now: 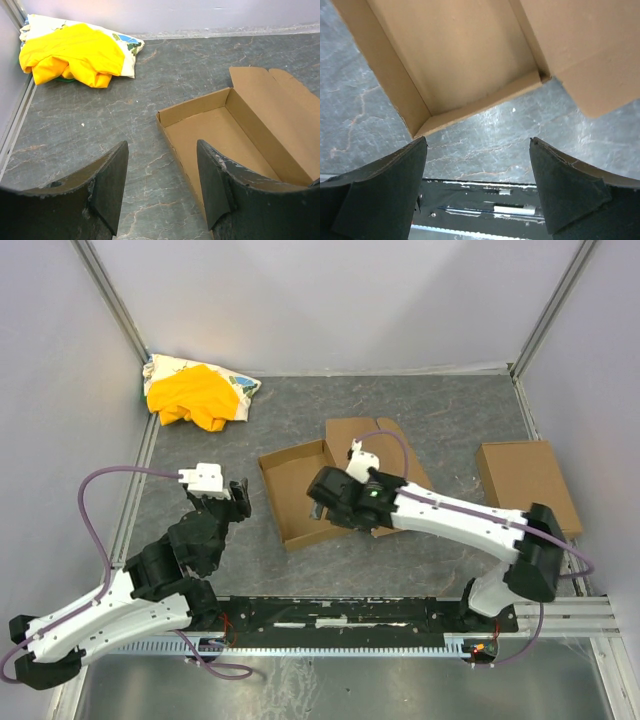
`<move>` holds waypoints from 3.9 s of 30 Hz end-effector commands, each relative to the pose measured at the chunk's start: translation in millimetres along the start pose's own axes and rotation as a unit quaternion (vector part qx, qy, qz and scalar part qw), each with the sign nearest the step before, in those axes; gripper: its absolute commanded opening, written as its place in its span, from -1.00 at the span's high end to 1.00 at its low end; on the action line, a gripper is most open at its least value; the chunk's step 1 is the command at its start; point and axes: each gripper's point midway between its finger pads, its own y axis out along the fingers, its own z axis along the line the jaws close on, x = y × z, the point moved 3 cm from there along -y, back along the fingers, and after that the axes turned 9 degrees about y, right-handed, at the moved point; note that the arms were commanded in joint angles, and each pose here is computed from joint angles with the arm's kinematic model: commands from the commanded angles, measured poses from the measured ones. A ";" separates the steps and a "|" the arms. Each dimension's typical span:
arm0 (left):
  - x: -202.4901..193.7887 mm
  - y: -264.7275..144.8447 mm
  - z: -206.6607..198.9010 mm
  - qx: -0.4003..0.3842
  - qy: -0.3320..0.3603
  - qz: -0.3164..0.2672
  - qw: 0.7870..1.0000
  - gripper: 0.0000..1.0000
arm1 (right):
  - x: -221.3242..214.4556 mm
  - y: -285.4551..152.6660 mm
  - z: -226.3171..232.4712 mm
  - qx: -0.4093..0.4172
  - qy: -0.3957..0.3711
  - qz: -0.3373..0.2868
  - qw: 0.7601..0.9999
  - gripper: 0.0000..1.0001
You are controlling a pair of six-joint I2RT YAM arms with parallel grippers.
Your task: Fold the paper box
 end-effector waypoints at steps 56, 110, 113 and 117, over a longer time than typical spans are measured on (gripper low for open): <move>-1.8 4.8 -9.6 -0.003 -0.021 0.004 1.000 -0.31 | 77.2 51.7 -84.4 -0.274 -0.096 -0.165 0.942 0.77; -48.9 107.7 -3.8 -0.071 -0.243 0.186 0.949 -0.37 | 106.7 -133.2 -140.1 -0.032 -0.170 -0.043 0.984 0.01; -49.0 108.5 -7.6 -0.084 -0.247 0.176 0.949 -0.58 | 120.0 -123.3 -128.5 -0.053 -0.178 -0.060 0.981 -0.77; -49.1 119.3 -11.6 -0.087 -0.254 0.195 0.943 -0.59 | 132.8 -103.7 -108.9 -0.060 -0.169 -0.063 0.982 -0.99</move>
